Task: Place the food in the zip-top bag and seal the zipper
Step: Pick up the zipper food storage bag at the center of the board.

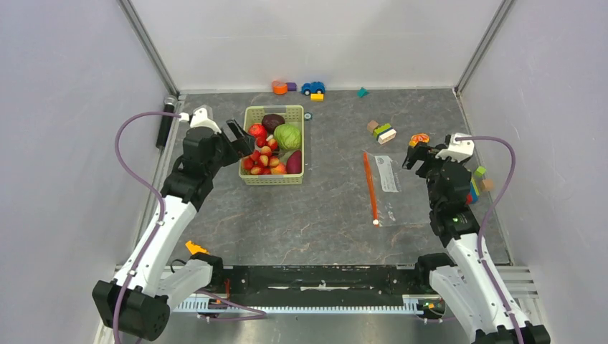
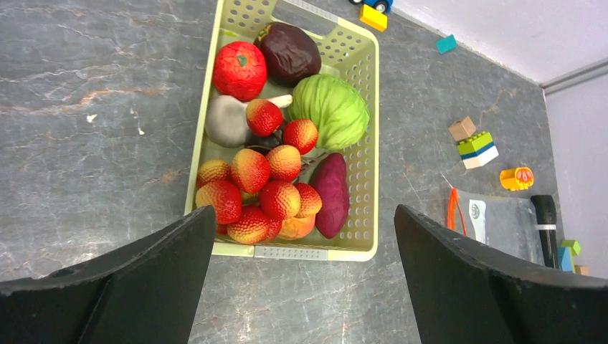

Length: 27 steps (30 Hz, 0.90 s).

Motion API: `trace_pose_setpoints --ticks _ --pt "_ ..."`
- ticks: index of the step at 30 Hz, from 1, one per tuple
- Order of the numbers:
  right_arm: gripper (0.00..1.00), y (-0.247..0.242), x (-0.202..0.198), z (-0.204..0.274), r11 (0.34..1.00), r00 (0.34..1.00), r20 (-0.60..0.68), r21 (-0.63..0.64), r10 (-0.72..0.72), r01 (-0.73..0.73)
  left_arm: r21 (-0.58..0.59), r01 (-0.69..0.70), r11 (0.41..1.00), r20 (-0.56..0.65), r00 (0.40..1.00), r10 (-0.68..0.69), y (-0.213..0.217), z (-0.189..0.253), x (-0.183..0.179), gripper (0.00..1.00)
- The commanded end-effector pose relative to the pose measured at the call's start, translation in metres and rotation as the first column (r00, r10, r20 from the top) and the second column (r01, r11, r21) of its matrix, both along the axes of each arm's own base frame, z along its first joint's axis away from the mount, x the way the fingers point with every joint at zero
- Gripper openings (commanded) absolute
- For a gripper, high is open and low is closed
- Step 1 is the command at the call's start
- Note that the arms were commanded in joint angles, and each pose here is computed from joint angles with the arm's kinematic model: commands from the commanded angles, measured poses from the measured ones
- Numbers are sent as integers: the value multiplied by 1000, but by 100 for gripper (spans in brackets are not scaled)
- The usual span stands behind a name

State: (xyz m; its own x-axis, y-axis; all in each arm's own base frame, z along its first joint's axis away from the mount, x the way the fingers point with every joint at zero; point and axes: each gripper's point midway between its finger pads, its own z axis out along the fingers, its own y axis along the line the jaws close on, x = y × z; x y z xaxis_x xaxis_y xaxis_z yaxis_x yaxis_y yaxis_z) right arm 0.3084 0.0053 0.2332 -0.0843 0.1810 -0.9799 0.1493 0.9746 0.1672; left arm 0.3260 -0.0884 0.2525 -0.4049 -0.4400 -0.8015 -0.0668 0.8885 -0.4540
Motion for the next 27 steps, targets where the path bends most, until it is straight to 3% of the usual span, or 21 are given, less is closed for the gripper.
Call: trace_pose_setpoints --ticks 1,5,12,16,22,27 --pt "98 3 -3 9 1000 999 48 -11 26 -25 -1 88 996 39 995 -88 -13 2 3 100" --pt "98 28 -4 1 980 980 60 -69 191 -186 1 102 995 4 995 -102 -17 -9 9 100" --pt "98 64 5 -44 915 899 -206 -43 386 -402 11 127 992 -93 988 -125 -25 -33 18 100" --pt "98 67 8 -75 929 895 -287 -38 342 -368 74 103 992 -168 982 -90 -23 -51 22 100" --pt "98 71 12 -116 926 865 -468 -218 179 -309 258 75 963 -232 973 -13 -23 -64 29 100" --pt "98 79 22 -133 906 840 -532 -294 109 -304 357 75 931 -266 964 24 -26 -70 35 100"
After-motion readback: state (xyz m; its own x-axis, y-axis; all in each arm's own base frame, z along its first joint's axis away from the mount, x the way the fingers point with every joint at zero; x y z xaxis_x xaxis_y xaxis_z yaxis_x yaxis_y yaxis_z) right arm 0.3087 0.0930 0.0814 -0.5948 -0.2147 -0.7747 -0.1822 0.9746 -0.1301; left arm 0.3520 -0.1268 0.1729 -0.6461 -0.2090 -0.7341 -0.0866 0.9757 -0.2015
